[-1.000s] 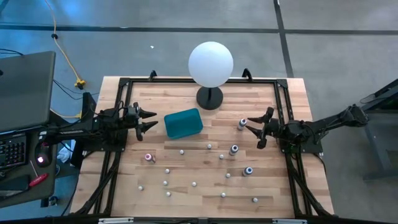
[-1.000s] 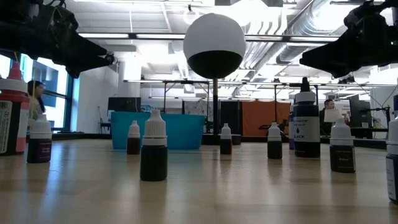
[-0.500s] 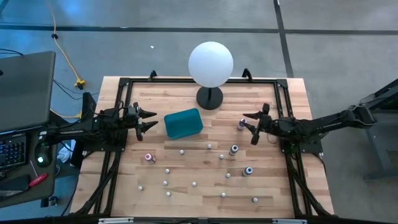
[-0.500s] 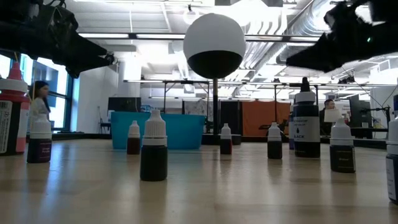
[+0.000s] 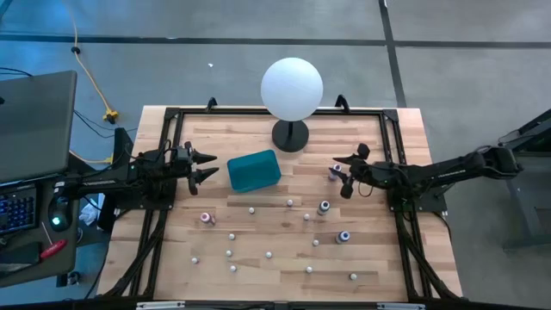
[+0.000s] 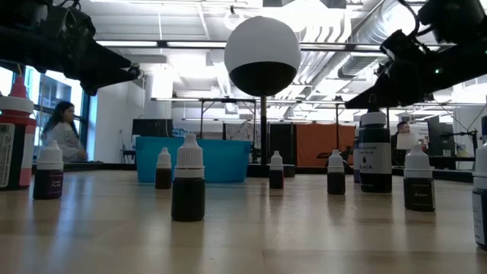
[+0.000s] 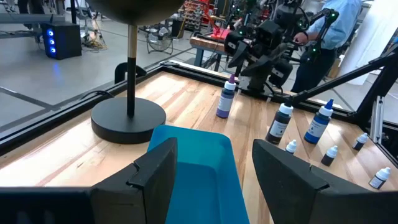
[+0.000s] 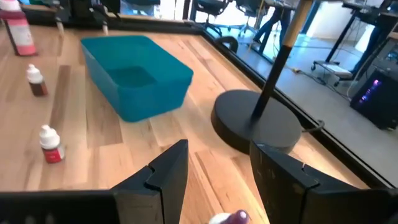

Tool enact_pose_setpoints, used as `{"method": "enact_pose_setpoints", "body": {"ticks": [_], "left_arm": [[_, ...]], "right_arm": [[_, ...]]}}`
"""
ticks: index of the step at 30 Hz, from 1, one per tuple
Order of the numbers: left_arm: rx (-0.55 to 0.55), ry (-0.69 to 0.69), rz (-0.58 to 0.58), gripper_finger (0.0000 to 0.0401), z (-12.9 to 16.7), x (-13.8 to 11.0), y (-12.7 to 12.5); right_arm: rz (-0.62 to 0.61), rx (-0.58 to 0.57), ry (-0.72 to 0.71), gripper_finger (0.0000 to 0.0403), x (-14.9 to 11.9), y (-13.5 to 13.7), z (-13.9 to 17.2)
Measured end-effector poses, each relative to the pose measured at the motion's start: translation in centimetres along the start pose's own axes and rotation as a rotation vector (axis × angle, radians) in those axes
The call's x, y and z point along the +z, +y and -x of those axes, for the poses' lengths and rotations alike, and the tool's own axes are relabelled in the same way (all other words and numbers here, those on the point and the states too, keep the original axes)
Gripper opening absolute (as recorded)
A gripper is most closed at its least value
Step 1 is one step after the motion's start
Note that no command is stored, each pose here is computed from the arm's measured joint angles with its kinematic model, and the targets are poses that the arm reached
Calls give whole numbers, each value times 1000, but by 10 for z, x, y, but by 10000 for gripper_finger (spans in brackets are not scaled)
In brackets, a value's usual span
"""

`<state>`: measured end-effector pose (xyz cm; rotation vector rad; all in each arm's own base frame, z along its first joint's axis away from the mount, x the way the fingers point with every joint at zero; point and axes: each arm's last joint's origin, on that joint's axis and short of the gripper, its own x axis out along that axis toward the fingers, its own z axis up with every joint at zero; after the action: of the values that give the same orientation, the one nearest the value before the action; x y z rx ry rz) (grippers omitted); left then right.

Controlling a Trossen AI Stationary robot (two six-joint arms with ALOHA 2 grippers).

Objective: Pick & Place food coloring
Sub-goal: Put the large purple food coloring bottle into the blue bin

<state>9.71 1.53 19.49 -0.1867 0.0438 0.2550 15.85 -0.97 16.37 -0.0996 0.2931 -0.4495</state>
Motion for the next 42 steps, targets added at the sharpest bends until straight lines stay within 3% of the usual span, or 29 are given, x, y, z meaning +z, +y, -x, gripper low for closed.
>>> {"method": "enact_pose_setpoints", "body": {"ticks": [18, 24, 33, 42], "left_arm": [[0, 0, 0, 206, 0, 0, 0], [-1, 0, 0, 206, 0, 0, 0], [-1, 0, 0, 206, 0, 0, 0], [0, 0, 0, 206, 0, 0, 0]], "right_arm": [[-109, -81, 147, 160, -19, -4, -16], [-145, -84, 138, 124, -18, -4, -16], [-207, -112, 124, 34, -17, -5, -16], [-262, -94, 35, 33, -8, -5, -17]]}}
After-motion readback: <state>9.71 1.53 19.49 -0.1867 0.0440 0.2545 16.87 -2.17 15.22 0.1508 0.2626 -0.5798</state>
